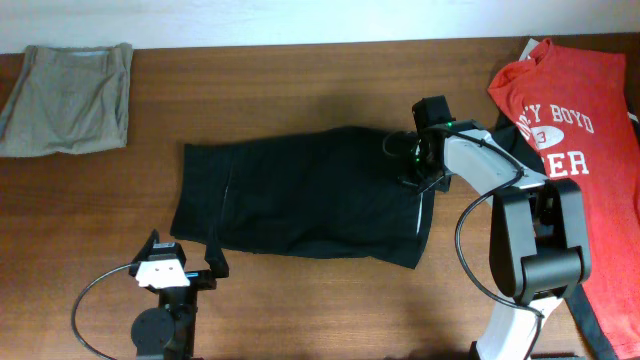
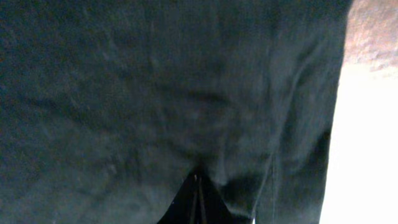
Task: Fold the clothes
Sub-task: 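Grasp the black shorts with the right gripper and drag them to table center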
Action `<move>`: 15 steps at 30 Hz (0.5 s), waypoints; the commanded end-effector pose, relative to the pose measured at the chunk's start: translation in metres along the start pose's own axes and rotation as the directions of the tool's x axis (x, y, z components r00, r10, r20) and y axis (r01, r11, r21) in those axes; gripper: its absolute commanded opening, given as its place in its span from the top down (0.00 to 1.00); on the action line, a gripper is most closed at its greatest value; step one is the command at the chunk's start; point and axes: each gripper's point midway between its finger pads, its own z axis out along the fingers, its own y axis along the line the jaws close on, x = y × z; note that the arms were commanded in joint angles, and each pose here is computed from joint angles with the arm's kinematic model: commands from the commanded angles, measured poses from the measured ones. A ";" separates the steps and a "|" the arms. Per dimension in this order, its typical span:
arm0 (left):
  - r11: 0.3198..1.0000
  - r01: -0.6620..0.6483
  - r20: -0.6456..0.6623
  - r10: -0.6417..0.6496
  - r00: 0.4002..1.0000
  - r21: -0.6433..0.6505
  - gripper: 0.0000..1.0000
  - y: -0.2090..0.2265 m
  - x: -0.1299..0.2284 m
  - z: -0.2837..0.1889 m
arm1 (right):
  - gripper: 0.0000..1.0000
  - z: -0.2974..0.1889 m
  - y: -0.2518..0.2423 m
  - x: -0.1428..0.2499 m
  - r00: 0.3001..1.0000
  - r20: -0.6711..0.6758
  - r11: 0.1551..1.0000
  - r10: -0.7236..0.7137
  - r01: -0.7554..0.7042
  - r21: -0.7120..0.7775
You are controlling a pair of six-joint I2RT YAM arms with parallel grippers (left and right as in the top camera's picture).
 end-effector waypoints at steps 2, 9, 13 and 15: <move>1.000 -0.016 -0.003 0.016 1.000 -0.001 0.01 0.001 0.002 0.000 | 0.96 0.006 -0.004 -0.005 1.000 0.023 0.999 0.004 -0.005 0.034; 1.000 -0.016 -0.003 0.016 1.000 -0.001 0.01 0.001 0.002 0.000 | 0.96 0.038 -0.014 0.007 0.999 -0.038 0.997 0.014 -0.011 0.071; 1.000 -0.016 -0.003 0.016 1.000 -0.001 0.01 0.001 0.002 0.000 | 0.96 0.034 -0.014 -0.013 0.999 0.034 0.996 -0.026 0.023 0.090; 1.000 -0.016 -0.003 0.016 1.000 -0.001 0.01 0.001 0.002 0.000 | 0.92 0.029 -0.016 -0.025 0.997 0.067 0.994 -0.040 0.033 0.105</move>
